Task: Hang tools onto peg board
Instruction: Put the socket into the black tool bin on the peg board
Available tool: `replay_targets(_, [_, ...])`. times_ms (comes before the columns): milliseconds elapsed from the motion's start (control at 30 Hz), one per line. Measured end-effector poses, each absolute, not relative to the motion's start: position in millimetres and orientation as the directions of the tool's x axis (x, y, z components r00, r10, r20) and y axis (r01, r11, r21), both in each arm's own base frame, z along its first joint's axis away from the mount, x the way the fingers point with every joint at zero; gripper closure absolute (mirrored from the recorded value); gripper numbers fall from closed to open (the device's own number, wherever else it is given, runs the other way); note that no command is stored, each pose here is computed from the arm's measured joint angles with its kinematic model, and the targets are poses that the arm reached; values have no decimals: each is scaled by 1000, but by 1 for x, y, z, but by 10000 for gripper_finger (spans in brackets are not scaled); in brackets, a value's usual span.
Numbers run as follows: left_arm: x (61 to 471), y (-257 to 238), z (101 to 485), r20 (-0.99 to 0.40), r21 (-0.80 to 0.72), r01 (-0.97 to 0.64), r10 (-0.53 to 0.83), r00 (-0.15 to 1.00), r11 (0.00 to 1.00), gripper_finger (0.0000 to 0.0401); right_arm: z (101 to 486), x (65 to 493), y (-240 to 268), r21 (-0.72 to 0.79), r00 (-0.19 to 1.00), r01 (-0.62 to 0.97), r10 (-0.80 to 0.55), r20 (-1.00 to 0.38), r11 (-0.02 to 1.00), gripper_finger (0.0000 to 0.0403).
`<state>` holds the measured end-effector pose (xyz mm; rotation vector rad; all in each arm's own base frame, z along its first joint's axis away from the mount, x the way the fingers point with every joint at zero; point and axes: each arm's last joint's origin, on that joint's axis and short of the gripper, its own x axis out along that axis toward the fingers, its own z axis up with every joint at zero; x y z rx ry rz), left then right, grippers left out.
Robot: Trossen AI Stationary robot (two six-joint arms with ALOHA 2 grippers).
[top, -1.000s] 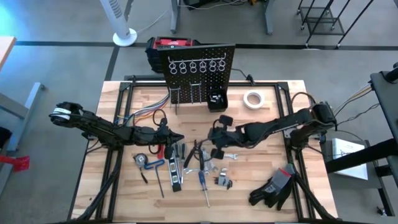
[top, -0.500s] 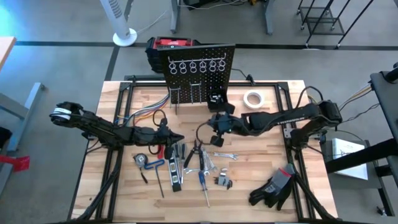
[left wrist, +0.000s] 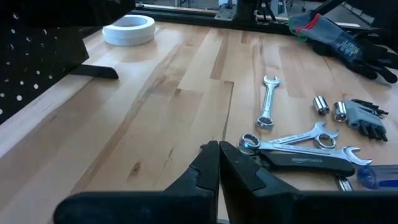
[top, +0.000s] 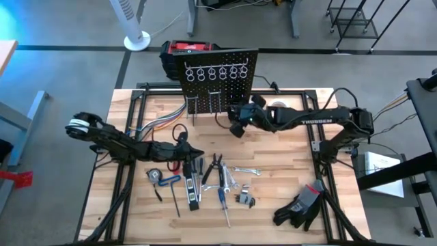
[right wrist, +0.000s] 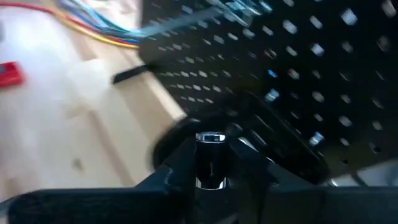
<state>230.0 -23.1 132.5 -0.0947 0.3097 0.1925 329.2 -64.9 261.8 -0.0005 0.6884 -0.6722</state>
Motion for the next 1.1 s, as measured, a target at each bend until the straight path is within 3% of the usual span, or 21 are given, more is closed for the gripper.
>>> replay_targets(233, [236,-25,134,-229,-81,-165,142,963,983,401,261,325,-80,-202,513,669,-641,-571,715,253])
replay_targets(433, [237,-26,139,-187,-91,-129,110,976,987,401,262,326,-69,-234,523,640,-638,-565,732,217])
replay_targets(700, [237,-26,140,-181,-113,-130,108,977,985,401,261,330,-11,-243,611,494,-532,-587,835,227])
replay_targets(1100, [237,-26,146,-129,-132,-123,106,986,984,401,255,320,71,-96,698,239,-240,-675,966,240])
